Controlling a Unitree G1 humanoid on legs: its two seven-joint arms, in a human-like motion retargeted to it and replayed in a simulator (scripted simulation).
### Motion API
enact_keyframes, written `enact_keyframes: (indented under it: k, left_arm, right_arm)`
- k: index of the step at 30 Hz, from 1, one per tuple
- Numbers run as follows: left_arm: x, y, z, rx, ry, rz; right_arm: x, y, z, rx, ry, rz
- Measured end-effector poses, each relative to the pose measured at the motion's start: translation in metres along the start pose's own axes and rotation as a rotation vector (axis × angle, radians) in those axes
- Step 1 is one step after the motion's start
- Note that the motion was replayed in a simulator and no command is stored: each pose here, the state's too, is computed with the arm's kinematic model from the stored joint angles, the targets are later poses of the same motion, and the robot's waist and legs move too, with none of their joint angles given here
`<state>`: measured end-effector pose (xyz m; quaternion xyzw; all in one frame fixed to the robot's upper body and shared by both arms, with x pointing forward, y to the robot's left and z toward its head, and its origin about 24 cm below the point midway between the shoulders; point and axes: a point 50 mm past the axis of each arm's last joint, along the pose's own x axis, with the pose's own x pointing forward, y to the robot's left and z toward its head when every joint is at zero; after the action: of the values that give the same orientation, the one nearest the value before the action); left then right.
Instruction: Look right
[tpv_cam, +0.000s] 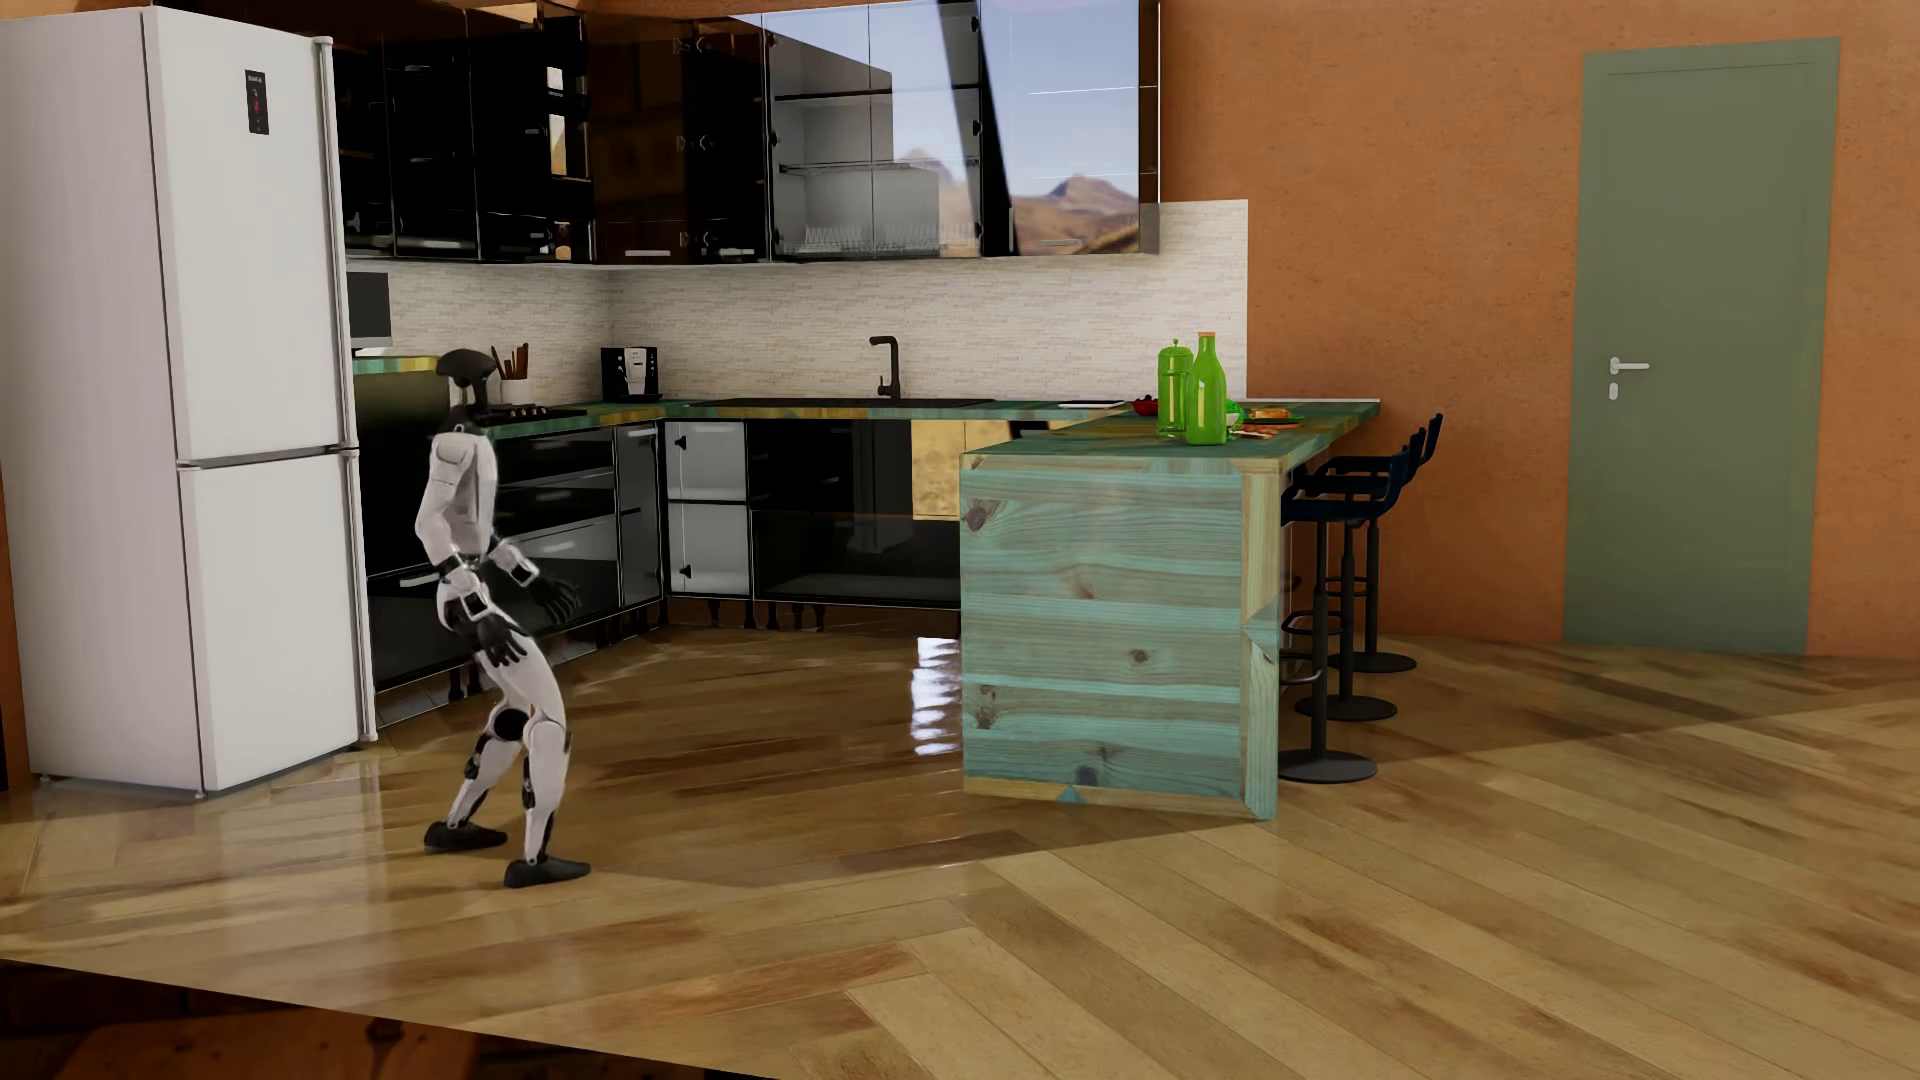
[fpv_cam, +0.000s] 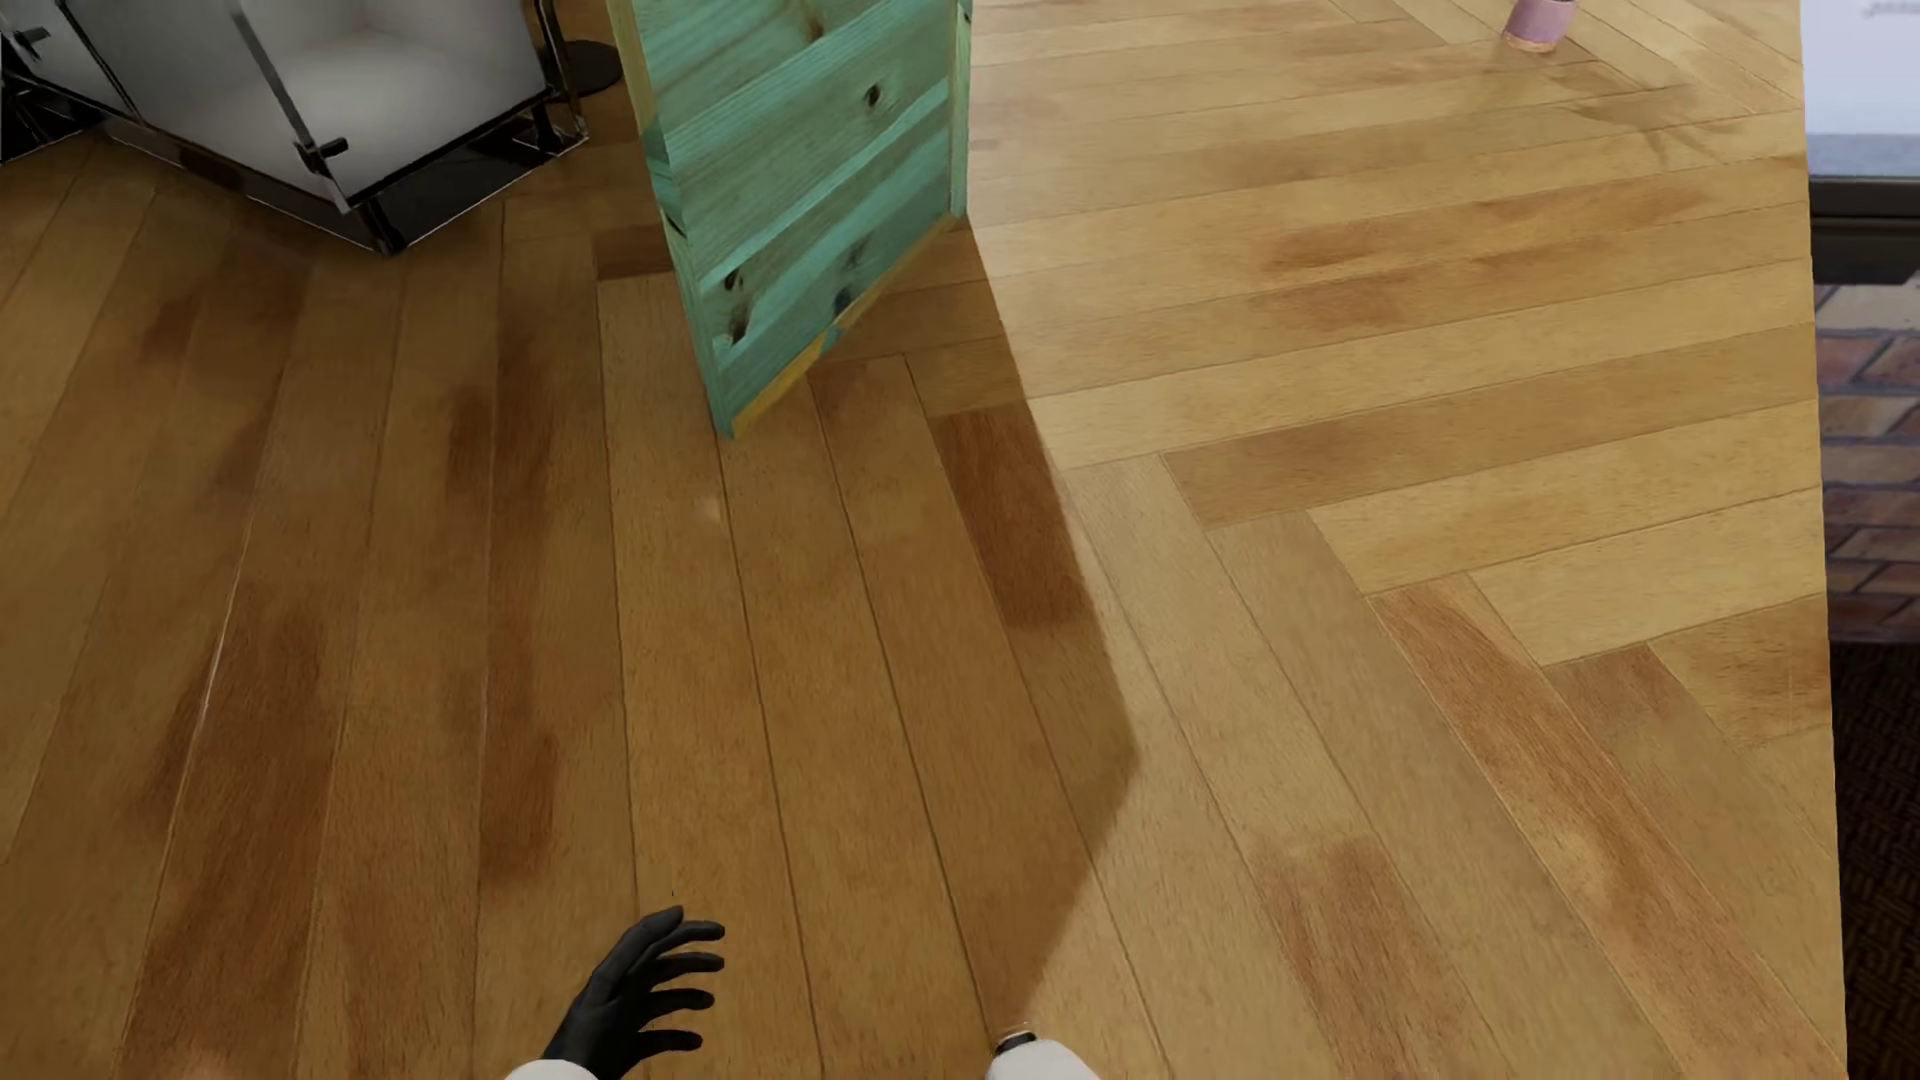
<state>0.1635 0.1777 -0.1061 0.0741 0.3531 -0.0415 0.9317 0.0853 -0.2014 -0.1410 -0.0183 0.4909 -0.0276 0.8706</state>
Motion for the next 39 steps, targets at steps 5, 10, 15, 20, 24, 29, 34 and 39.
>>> enact_keyframes:
  k: [5,10,15,20,24,29,34,39]
  left_arm:
    - [0.000,0.018,-0.014,0.045,0.124,0.024]
    - [-0.012,0.032,-0.036,0.058,0.158,0.093]
    - [-0.002,0.004,-0.012,-0.015,0.068,0.068]
    - [-0.015,0.029,-0.031,-0.021,0.111,0.174]
    - [0.001,0.015,0.000,-0.028,0.031,0.107]
    - [-0.010,0.023,-0.018,-0.007,0.051,0.090]
    - [-0.013,0.017,-0.027,-0.048,0.105,0.024]
    - [-0.005,0.020,-0.017,0.015,0.086,-0.005]
  right_arm:
    - [-0.003,0.011,-0.001,0.012,-0.003,-0.033]
    - [-0.001,0.006,0.004,0.063,-0.050,-0.059]
    - [0.003,-0.006,0.022,-0.066,-0.094,-0.046]
    - [0.006,0.000,0.027,0.016,-0.096,0.009]
    - [0.002,-0.002,0.008,-0.053,-0.026,-0.040]
    - [0.008,0.006,0.026,-0.034,-0.062,-0.016]
    - [0.006,0.006,0.016,-0.011,-0.018,0.021]
    - [-0.002,-0.001,-0.009,-0.022,0.096,-0.043]
